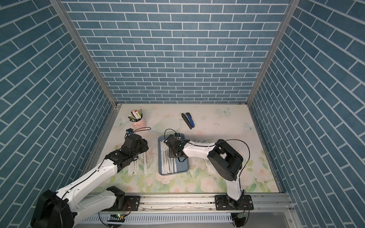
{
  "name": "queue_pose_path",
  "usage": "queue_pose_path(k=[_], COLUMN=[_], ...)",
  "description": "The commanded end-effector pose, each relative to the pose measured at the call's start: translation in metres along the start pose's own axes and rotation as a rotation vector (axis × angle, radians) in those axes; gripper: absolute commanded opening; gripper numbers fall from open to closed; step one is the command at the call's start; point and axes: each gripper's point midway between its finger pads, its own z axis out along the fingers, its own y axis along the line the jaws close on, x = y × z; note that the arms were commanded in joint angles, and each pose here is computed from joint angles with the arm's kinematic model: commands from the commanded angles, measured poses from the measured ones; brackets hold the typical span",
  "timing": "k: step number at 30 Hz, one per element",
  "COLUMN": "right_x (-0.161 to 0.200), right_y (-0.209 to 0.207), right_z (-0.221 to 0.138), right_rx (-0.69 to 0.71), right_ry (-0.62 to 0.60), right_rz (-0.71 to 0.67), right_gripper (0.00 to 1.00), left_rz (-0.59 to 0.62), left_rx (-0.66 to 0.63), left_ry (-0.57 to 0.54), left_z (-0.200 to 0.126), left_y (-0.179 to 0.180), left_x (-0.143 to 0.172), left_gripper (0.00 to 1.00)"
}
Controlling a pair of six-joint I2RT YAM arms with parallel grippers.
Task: Put the straws into the storage box
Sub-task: Place the straw in the storage box.
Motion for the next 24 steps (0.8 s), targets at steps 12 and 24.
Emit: queue_pose_path(k=[12,24], right_x=[-0.003,-0.025], right_y=[0.008,0.021], right_z=[0.007,-0.040], right_rx=[-0.016,-0.076], right_ry=[0.011,-0.053], right_rz=[-0.001,-0.029], right_gripper=[0.09,0.36], left_rz=[0.004,0.008], left_rx=[-0.016,-0.098], left_ry=[0.014,0.123], left_z=[0.005,0.030], left_y=[0.005,0.032], left_x=[0.005,0.033], left_gripper=[0.57,0.38])
